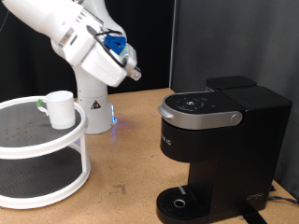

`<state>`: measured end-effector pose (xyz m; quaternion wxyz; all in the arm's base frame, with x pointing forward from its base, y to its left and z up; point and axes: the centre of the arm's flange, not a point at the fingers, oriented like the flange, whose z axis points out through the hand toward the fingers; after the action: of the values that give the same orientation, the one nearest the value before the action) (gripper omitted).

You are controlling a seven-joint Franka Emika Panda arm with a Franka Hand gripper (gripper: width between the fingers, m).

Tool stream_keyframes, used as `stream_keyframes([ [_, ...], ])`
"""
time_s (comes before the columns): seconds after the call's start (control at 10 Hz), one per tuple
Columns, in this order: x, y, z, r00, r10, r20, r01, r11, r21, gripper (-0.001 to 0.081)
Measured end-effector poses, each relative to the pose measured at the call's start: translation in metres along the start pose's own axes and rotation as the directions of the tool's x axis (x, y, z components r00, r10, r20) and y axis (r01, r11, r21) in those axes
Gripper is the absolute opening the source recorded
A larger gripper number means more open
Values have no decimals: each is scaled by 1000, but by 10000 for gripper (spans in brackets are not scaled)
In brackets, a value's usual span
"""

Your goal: Make a cup of coffee with the keurig machine

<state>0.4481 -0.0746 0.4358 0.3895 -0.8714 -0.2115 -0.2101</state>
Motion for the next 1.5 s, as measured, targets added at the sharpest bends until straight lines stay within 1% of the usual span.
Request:
stream_keyframes([
  [0.1,-8,-1,-7,999,-9,-40,8,1000,-19,4],
  [0.2,-16,-3,-16,997,-20,-71,19,1000,-17,4],
  [0.4,-32,-10,-39,991,-54,-123,57,998,20,4],
  [0.5,-38,-12,-51,988,-52,-147,57,998,30,4],
  [0.6,-46,-16,-63,989,-42,-142,49,998,46,4],
  [0.7,-51,-20,-70,991,-35,-132,43,997,58,4],
  [0.8,-51,-18,-69,991,-33,-133,40,998,50,4],
  [0.9,-53,-17,-69,992,-37,-121,42,998,44,4],
  [1.1,-70,-14,-77,998,-35,-56,39,997,65,4],
  [1.3,-93,-10,-98,999,-37,-28,40,995,96,4],
  [1.5,-114,-11,-123,998,-61,-17,63,987,151,4],
])
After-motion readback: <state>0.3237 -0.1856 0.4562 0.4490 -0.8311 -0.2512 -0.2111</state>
